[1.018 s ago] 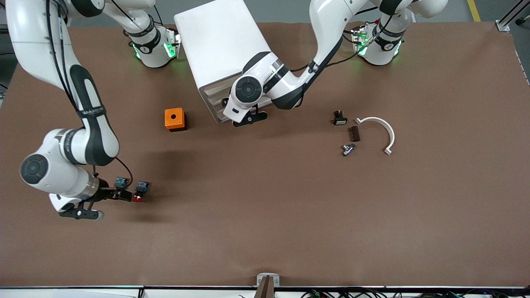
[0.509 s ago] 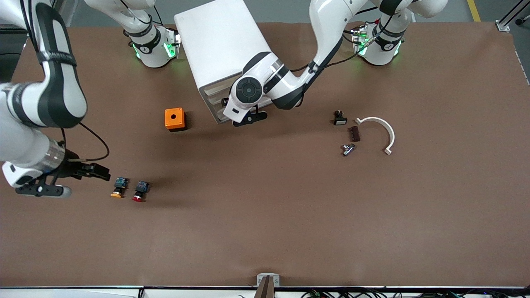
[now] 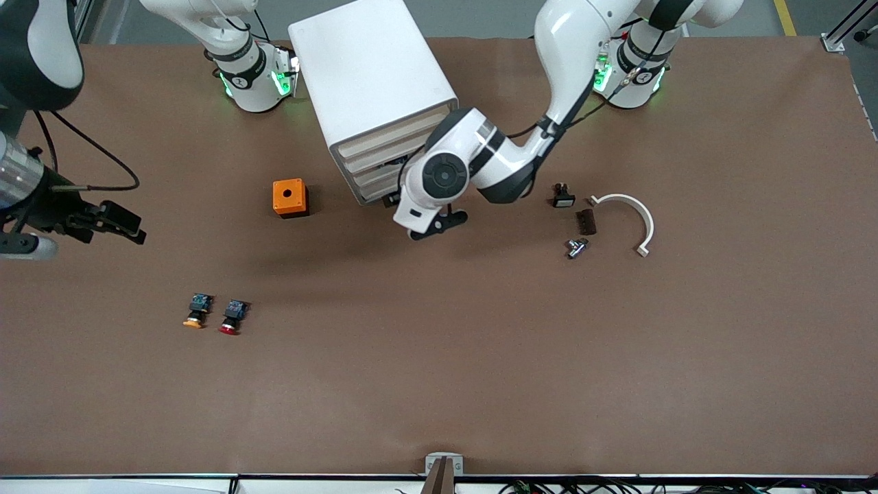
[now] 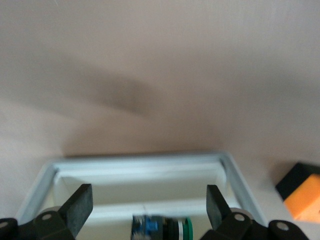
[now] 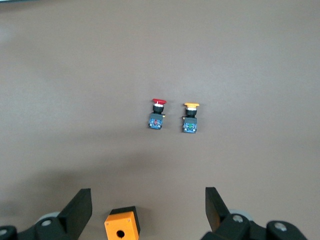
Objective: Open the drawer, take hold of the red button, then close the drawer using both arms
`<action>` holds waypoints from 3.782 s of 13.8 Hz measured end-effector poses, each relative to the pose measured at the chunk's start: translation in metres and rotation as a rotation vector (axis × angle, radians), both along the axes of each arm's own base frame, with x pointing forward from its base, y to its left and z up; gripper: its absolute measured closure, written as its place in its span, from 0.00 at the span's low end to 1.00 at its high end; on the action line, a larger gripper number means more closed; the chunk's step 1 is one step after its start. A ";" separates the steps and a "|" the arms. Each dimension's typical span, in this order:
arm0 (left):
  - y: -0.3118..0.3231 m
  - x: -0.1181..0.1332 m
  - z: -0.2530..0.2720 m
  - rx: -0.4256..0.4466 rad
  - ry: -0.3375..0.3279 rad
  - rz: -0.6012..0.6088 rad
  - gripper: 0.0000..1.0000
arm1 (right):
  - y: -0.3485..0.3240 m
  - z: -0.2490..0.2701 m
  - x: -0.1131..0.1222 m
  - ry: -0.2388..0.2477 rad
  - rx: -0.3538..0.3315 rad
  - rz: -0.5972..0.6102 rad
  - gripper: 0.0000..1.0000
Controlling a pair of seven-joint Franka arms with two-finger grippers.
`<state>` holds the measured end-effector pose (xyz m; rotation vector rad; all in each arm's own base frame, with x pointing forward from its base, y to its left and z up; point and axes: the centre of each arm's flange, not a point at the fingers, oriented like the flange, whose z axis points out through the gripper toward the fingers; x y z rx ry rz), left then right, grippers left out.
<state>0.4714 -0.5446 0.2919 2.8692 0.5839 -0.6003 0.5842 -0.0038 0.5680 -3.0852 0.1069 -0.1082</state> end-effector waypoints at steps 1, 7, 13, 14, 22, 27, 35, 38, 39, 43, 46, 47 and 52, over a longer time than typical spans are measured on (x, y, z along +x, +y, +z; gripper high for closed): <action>0.015 0.016 0.005 0.008 -0.020 0.018 0.00 | 0.001 0.011 -0.007 -0.003 -0.006 -0.006 0.00; 0.081 0.080 0.021 0.033 -0.081 0.110 0.00 | 0.000 0.054 -0.038 -0.022 -0.036 -0.005 0.00; 0.131 0.117 0.057 0.042 -0.162 0.113 0.00 | -0.003 0.056 -0.039 -0.019 -0.066 0.008 0.00; 0.143 0.122 0.066 0.058 -0.180 0.079 0.00 | -0.003 0.058 -0.039 -0.023 -0.070 0.033 0.00; 0.340 0.158 0.197 0.088 -0.257 -0.244 0.00 | -0.005 0.058 -0.040 -0.009 -0.076 0.091 0.00; 0.408 0.144 0.230 0.124 -0.283 -0.305 0.00 | -0.007 0.060 -0.040 -0.014 -0.077 0.105 0.00; 0.479 0.106 0.265 0.135 -0.316 -0.323 0.00 | -0.008 0.062 -0.040 -0.017 -0.077 0.104 0.00; 0.494 0.083 0.276 0.146 -0.323 -0.319 0.00 | -0.008 0.062 -0.040 -0.017 -0.077 0.103 0.00; 0.498 0.075 0.276 0.149 -0.328 -0.321 0.00 | -0.008 0.062 -0.040 -0.017 -0.077 0.103 0.00; 0.519 0.043 0.273 0.165 -0.373 -0.293 0.00 | -0.008 0.062 -0.040 -0.017 -0.077 0.103 0.00; 0.534 0.036 0.283 0.175 -0.412 -0.262 0.00 | -0.008 0.062 -0.040 -0.017 -0.077 0.103 0.00; 0.538 0.037 0.289 0.179 -0.428 -0.253 0.00 | -0.008 0.062 -0.040 -0.017 -0.077 0.103 0.00; 0.544 0.050 0.318 0.189 -0.491 -0.236 0.00 | -0.008 0.062 -0.040 -0.018 -0.077 0.103 0.00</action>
